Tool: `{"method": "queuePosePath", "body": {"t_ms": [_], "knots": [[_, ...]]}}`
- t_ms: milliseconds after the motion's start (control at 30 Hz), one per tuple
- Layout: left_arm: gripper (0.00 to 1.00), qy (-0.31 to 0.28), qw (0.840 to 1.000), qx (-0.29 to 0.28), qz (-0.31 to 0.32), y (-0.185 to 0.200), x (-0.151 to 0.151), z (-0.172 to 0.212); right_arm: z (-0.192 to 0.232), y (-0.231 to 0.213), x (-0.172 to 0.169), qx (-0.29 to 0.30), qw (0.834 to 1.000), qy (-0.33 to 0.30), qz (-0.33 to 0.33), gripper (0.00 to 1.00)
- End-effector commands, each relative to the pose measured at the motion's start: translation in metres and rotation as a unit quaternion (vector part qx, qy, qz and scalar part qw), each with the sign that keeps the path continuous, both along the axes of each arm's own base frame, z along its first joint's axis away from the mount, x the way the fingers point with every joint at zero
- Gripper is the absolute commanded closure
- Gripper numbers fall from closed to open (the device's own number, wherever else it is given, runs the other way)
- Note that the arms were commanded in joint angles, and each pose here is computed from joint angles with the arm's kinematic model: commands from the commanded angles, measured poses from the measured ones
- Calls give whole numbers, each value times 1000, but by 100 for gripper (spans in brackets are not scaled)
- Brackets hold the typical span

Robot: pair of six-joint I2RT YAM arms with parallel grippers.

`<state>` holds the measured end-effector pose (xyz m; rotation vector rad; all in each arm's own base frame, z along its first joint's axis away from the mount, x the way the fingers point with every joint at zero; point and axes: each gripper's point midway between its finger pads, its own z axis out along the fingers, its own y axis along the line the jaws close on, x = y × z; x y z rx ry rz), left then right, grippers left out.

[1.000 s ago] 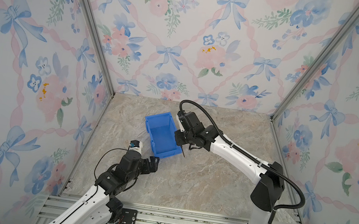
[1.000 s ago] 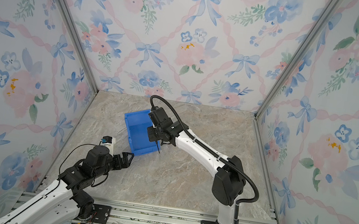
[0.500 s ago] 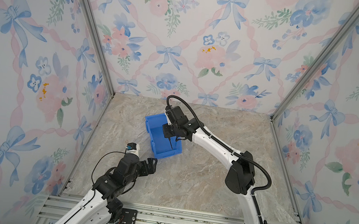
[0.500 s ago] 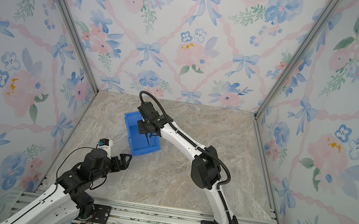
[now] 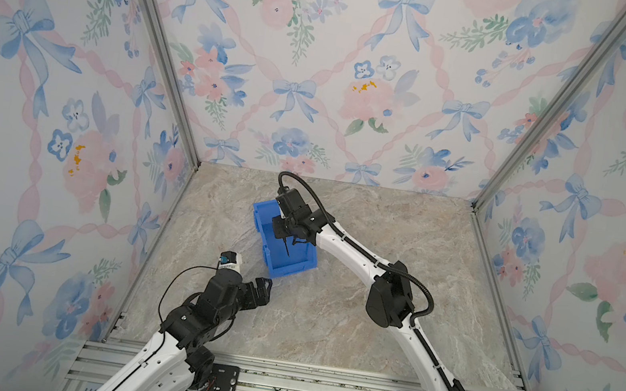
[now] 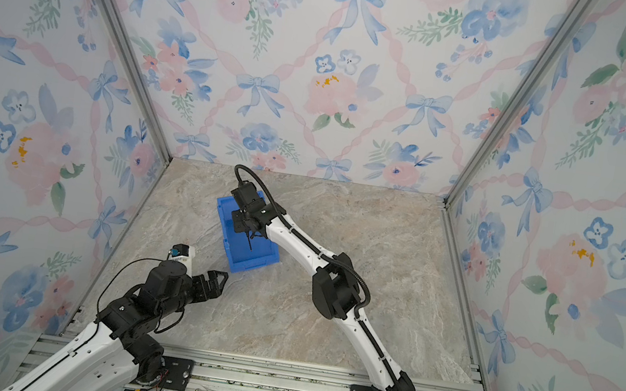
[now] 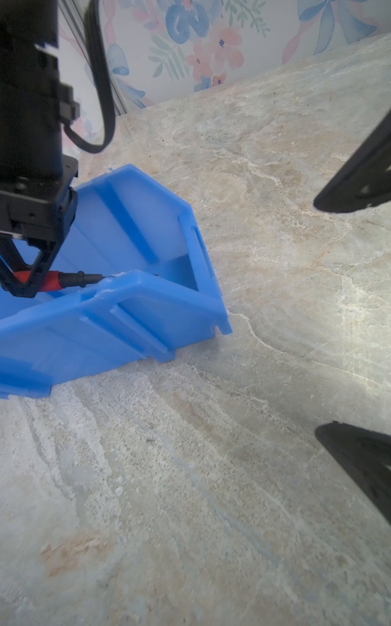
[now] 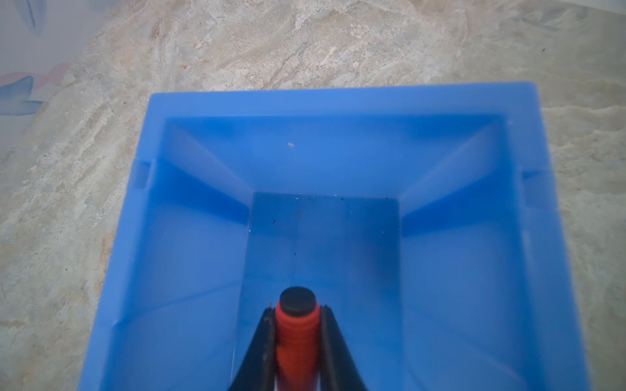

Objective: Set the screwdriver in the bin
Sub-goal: 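Lift the screwdriver with the right gripper and carry it over the blue bin, then lower the screwdriver into the bin and open the right gripper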

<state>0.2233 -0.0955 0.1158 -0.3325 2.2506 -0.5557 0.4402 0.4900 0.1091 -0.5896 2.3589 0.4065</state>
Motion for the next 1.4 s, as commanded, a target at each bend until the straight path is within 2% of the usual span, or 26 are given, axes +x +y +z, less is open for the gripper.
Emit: {"method": "queuePosePath", "body": {"t_ms": [0, 433, 800, 900, 1133, 1367], "knots": [[2, -3, 1000, -2, 14, 5, 1, 7, 1, 3, 10, 10, 1000, -13, -13, 100], [2, -12, 1000, -5, 19, 7, 1, 10, -41, 13, 8, 4, 1000, 3, -17, 100], [3, -19, 1000, -9, 16, 6, 0, 13, -68, 15, 4, -8, 1000, 19, -21, 95], [3, -21, 1000, -8, 17, 7, 1, 15, -72, 14, 4, -9, 999, 20, -23, 88], [2, -34, 999, -4, 23, 10, 2, 20, -76, 13, 2, -16, 999, 20, -23, 66], [3, -40, 999, 9, 33, 16, 5, 23, -58, 15, 1, -9, 1000, 5, -20, 63]]}}
